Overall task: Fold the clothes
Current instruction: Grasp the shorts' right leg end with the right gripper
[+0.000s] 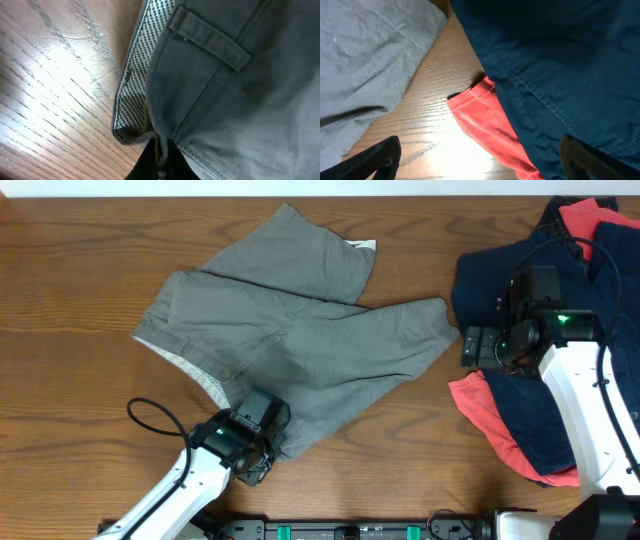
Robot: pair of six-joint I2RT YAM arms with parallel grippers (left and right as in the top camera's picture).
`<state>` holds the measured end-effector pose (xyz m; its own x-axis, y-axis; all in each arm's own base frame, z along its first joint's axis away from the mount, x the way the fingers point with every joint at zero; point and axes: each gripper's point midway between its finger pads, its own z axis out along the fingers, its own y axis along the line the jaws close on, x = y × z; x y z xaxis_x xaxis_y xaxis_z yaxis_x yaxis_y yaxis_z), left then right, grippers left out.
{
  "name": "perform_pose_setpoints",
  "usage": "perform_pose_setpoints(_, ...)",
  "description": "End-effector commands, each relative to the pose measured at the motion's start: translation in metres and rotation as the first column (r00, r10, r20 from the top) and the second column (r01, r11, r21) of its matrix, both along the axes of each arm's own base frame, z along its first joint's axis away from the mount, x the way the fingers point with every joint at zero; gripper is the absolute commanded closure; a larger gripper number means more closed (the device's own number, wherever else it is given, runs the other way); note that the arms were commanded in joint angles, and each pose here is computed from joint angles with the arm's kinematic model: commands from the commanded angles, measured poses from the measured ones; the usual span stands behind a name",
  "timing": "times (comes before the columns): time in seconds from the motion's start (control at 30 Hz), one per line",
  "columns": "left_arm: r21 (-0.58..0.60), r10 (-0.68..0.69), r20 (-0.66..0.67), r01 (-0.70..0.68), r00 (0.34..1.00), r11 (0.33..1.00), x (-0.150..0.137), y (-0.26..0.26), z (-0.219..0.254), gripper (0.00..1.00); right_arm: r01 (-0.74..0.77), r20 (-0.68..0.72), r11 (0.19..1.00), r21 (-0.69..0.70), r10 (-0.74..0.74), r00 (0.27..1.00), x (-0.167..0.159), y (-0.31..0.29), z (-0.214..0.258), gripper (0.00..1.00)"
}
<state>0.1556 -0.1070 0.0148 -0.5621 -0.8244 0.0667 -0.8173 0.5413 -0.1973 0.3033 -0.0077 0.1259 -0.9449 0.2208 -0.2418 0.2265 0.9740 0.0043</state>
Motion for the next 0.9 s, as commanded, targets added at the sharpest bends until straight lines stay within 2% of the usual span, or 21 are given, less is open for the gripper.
perform_pose_setpoints(0.0,0.017,0.005,0.033,-0.006,0.999,1.0,0.006,0.012,0.006,0.94,-0.001,-0.003,1.0,0.003,0.001,1.0,0.001,-0.001,0.002,0.01)
perform_pose_setpoints(0.13,0.032,-0.039,0.073,0.037,0.997,0.999,0.011,0.026,0.027,0.94,-0.021,-0.029,0.995,0.093,0.024,0.999,-0.006,0.015,-0.001,0.01)
perform_pose_setpoints(0.4,0.109,-0.112,0.103,0.1,0.988,0.989,-0.001,0.059,0.066,0.94,-0.055,-0.116,0.96,0.275,0.09,0.989,-0.029,0.061,-0.038,0.02)
perform_pose_setpoints(0.7,0.127,-0.111,0.087,0.1,0.99,0.987,-0.019,0.069,0.072,0.94,0.005,-0.138,0.951,0.309,0.039,0.99,-0.049,0.087,-0.099,0.06)
perform_pose_setpoints(0.87,0.134,-0.116,0.049,0.109,0.992,0.985,-0.028,0.071,0.07,0.94,-0.011,-0.047,0.944,0.33,0.028,0.999,-0.037,0.098,-0.112,0.1)
